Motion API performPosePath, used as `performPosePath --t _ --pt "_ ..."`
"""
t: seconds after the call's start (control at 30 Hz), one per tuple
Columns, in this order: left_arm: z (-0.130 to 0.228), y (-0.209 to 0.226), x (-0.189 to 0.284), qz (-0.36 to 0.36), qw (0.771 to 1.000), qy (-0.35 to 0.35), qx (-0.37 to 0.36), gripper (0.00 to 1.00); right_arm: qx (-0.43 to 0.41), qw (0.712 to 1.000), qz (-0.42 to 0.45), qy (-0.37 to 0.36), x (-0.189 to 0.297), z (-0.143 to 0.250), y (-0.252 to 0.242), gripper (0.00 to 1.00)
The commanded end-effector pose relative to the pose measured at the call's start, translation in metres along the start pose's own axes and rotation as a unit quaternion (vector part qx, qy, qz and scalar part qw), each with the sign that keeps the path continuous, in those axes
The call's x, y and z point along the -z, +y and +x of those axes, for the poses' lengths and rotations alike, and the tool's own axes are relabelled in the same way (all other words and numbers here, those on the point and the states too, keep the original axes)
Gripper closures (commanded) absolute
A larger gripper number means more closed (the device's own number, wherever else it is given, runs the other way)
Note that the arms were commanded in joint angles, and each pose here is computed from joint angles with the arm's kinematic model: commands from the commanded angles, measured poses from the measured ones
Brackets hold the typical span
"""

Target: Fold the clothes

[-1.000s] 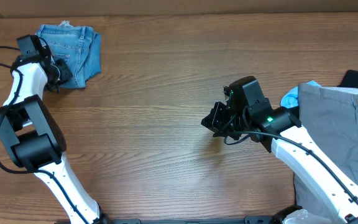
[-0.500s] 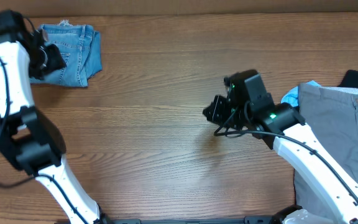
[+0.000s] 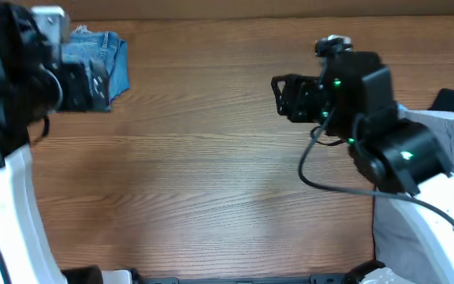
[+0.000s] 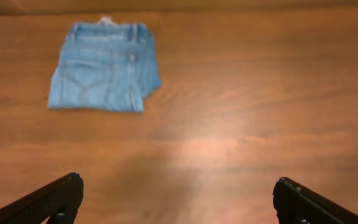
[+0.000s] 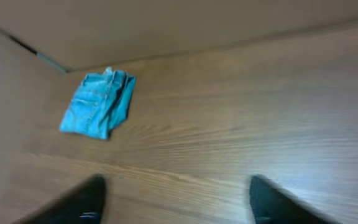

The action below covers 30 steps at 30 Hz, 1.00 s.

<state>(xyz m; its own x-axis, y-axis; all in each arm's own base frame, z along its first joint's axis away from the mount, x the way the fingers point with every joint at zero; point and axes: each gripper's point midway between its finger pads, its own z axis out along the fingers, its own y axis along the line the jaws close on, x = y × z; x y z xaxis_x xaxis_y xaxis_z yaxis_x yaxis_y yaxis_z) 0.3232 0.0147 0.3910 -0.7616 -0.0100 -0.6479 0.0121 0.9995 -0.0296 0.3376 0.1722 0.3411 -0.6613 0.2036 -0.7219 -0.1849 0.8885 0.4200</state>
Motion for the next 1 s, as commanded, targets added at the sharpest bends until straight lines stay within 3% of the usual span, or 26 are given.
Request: performPosePath --t 0.0,0.33,0.53,0.97 --pt "0.024 -0.018 0.027 -0.016 1.000 0.010 -0.017 0.00 0.030 0.997 0.007 -0.069 0.053 -0.035 0.007 0.00" --pt "0.058 -0.039 0.083 0.008 0.999 -0.031 0.003 0.00 0.031 0.996 -0.001 -0.085 0.115 -0.022 0.004 0.00" --pt "0.045 -0.052 0.083 0.045 0.997 -0.050 0.042 0.00 0.029 0.999 0.021 -0.039 0.113 0.001 -0.008 0.00" --pt "0.043 -0.055 0.056 0.040 0.998 -0.007 0.041 0.00 0.026 0.999 0.010 0.020 0.095 0.020 -0.005 0.00"
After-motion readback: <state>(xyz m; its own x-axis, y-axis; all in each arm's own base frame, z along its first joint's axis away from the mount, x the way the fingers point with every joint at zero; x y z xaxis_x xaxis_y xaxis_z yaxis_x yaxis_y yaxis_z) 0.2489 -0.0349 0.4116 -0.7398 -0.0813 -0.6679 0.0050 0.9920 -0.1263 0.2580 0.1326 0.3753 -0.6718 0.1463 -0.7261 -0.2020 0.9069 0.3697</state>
